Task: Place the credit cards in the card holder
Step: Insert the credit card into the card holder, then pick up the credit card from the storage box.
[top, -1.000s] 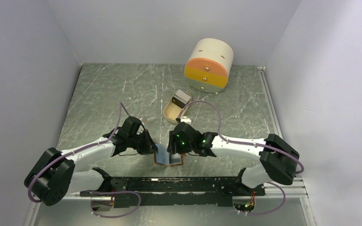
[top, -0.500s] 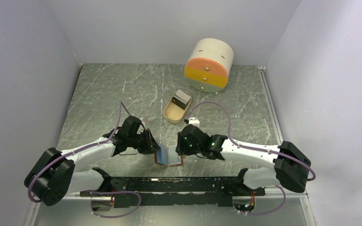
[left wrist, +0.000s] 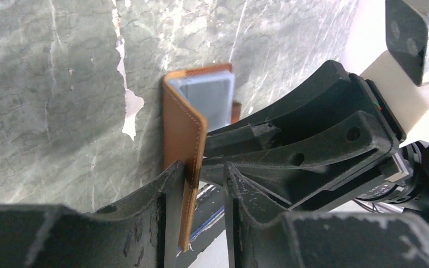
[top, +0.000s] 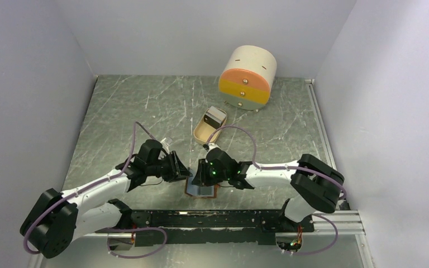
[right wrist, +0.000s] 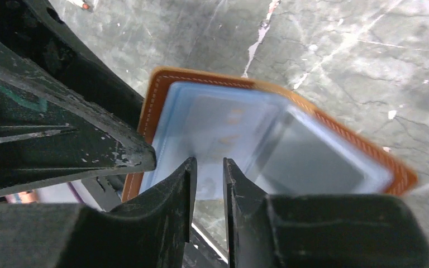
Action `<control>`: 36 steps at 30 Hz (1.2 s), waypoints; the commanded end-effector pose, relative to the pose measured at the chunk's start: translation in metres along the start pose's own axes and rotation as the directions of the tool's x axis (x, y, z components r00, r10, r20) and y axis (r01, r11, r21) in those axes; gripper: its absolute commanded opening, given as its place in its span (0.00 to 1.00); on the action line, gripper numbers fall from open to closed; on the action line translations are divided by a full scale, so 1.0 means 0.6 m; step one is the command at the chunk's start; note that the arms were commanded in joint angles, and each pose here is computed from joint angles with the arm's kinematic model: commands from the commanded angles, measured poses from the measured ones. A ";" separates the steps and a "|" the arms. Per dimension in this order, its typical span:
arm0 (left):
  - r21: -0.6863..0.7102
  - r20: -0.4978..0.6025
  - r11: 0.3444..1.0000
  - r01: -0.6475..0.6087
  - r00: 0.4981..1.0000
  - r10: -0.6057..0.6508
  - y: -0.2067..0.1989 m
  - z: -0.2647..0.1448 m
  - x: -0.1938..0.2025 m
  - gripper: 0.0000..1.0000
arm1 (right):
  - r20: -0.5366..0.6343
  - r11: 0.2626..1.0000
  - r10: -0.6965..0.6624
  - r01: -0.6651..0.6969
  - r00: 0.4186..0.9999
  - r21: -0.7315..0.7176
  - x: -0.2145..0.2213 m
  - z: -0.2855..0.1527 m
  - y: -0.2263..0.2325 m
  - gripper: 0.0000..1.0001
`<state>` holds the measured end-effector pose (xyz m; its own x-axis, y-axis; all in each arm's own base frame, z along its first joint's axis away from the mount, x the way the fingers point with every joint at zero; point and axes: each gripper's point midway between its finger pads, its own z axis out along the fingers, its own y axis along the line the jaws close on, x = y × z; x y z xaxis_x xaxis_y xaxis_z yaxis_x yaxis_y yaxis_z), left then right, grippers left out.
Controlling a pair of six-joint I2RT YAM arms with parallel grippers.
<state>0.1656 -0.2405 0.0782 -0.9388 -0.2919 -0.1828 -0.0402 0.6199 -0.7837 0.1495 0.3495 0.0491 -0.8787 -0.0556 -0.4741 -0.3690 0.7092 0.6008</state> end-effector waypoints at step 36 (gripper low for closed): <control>-0.131 0.046 0.991 -0.027 0.998 0.034 0.039 0.008 -0.022 0.09 | -0.015 0.628 -0.635 0.528 0.772 0.572 -0.413 -0.049 -0.180 0.62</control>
<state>0.1674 -0.2321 0.0534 -0.9481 -0.2431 -0.2049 -0.0276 0.7049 -0.7087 0.3745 0.2815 0.1317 -0.4968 -0.3194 -0.8070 -0.4944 0.8683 -0.0393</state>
